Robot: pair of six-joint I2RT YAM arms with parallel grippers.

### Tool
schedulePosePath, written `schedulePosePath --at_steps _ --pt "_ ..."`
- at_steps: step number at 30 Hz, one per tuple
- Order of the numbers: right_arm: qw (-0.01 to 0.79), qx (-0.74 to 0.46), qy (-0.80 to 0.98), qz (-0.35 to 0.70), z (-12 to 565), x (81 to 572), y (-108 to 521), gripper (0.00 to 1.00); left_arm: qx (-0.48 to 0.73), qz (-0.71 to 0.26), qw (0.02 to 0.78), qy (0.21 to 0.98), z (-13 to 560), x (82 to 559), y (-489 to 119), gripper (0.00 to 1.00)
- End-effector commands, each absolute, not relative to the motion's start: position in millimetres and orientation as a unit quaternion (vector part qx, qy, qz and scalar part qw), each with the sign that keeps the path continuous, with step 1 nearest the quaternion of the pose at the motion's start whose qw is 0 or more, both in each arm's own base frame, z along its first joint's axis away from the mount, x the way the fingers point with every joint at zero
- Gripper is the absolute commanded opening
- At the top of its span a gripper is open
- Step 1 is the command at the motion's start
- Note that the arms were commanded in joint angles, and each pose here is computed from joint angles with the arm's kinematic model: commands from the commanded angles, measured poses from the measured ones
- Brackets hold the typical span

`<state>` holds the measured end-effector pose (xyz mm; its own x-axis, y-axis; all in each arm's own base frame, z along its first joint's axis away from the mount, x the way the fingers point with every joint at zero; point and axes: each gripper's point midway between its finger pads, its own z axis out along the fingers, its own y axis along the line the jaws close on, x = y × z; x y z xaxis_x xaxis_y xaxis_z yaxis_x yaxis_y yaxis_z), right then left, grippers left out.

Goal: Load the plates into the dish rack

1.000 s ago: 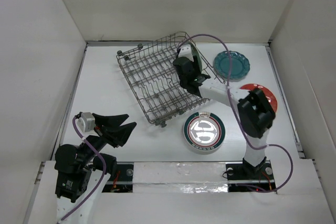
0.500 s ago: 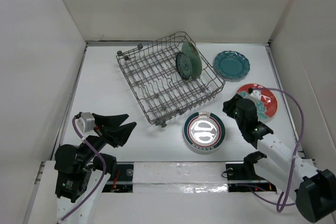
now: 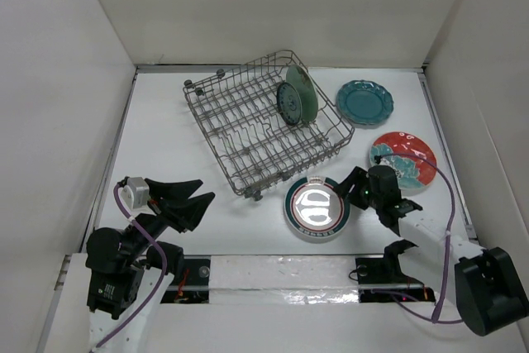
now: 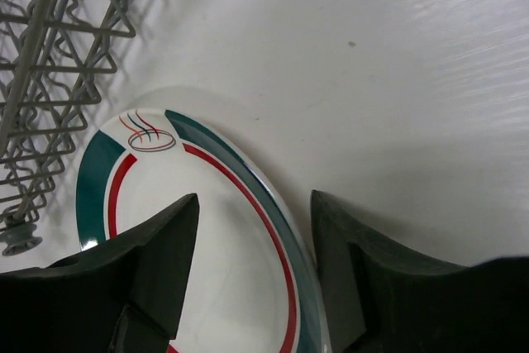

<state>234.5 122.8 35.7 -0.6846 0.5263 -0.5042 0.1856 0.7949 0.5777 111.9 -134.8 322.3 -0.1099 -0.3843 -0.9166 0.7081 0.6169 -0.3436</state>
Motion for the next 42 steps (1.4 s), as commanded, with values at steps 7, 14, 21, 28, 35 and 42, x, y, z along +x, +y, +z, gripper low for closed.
schedulePosePath --at_steps 7,14,21,28,35,42 --pt "0.301 0.156 0.885 0.32 41 208 150 0.25 0.155 -0.423 0.703 0.551 347 83 -128 0.48" --pt "0.258 0.103 0.898 0.342 35 191 170 0.23 0.154 -0.423 0.701 0.554 346 84 -128 0.48" --pt "0.221 0.048 0.911 0.345 22 182 193 0.39 0.153 -0.423 0.698 0.557 345 85 -129 0.49" --pt "0.255 0.037 0.911 0.321 48 182 190 0.0 0.152 -0.423 0.696 0.56 344 87 -129 0.48" --pt "0.289 -0.13 0.863 0.393 159 144 231 0.0 0.153 -0.422 0.697 0.558 344 87 -129 0.48" --pt "0.333 -0.255 0.798 0.433 239 128 287 0.0 0.153 -0.422 0.697 0.559 344 87 -129 0.48"
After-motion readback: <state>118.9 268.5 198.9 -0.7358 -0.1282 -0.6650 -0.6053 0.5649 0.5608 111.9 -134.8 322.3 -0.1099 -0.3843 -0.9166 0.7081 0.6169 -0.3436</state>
